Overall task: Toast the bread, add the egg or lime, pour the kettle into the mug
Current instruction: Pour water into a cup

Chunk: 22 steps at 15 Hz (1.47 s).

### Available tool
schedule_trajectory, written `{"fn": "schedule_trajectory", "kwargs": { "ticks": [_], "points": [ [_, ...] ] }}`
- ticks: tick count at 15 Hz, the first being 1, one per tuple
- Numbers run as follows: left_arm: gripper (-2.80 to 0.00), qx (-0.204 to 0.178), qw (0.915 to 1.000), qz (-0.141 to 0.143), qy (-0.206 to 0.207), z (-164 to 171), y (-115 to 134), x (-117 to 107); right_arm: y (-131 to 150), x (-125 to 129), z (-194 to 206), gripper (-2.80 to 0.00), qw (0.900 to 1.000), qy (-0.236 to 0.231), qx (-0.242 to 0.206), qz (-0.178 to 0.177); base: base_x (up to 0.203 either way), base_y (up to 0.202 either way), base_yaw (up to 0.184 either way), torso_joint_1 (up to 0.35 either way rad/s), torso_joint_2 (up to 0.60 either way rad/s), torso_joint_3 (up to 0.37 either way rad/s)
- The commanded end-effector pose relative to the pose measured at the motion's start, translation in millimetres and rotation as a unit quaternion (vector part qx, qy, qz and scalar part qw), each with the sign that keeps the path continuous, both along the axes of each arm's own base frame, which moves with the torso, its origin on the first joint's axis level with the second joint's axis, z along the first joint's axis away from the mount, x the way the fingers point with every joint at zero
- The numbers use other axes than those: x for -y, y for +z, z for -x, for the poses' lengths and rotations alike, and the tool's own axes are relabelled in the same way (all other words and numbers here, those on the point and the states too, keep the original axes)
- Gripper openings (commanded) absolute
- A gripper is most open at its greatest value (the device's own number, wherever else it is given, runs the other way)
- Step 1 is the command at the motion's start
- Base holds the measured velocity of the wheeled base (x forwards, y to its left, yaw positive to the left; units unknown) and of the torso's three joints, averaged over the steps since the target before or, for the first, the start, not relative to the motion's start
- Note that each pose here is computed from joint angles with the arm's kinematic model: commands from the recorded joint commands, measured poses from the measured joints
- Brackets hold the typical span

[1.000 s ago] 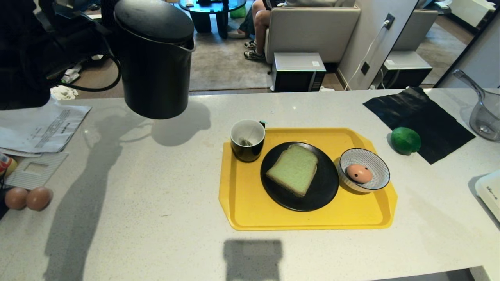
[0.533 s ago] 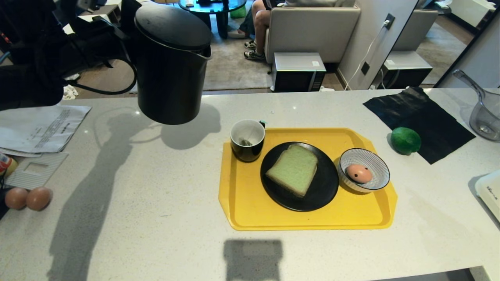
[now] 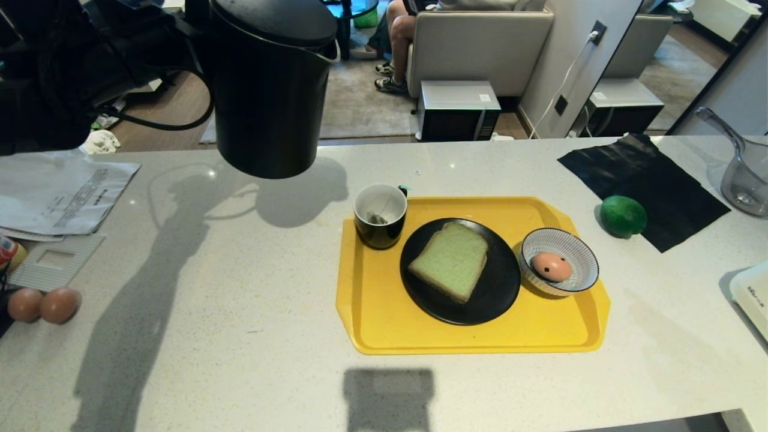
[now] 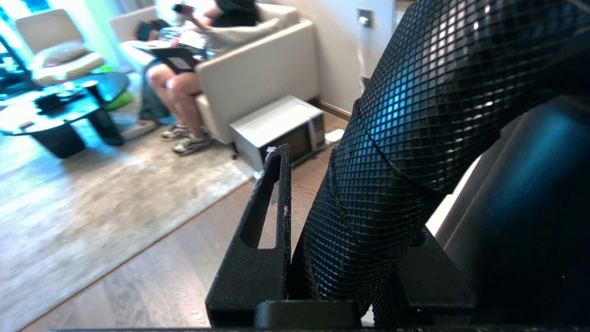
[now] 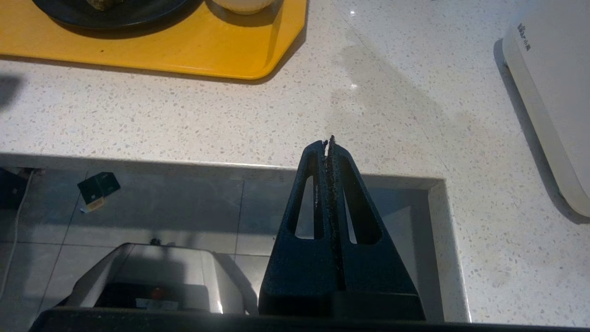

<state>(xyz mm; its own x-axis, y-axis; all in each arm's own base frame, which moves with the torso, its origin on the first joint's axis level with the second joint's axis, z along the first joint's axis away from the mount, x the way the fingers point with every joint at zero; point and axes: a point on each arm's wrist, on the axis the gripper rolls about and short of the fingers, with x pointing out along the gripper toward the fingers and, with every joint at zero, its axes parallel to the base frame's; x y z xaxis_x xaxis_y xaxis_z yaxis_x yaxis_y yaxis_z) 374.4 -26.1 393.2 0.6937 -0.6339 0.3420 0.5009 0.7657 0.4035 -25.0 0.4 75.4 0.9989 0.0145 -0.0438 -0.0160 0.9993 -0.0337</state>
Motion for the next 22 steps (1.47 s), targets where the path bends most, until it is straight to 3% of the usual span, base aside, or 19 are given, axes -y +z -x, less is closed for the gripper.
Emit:
{"fn": "schedule_trajectory", "kwargs": {
  "ticks": [1,9,22],
  "points": [
    [-2.8,0.017,0.9998,0.006,0.003,15,14,-2,0,0,0,-2.8,1.0,0.0,0.0,0.0,0.0,0.0,0.0,0.0,0.0,0.0],
    [-2.8,0.053,0.9981,0.018,0.025,46,40,-7,0,0,0,-2.8,1.0,0.0,0.0,0.0,0.0,0.0,0.0,0.0,0.0,0.0],
    [-2.8,0.057,0.9976,0.022,0.034,49,42,-8,0,0,0,-2.8,1.0,0.001,0.0,0.003,0.0,0.0,0.0,0.031,-0.06,-0.026]
  ]
}}
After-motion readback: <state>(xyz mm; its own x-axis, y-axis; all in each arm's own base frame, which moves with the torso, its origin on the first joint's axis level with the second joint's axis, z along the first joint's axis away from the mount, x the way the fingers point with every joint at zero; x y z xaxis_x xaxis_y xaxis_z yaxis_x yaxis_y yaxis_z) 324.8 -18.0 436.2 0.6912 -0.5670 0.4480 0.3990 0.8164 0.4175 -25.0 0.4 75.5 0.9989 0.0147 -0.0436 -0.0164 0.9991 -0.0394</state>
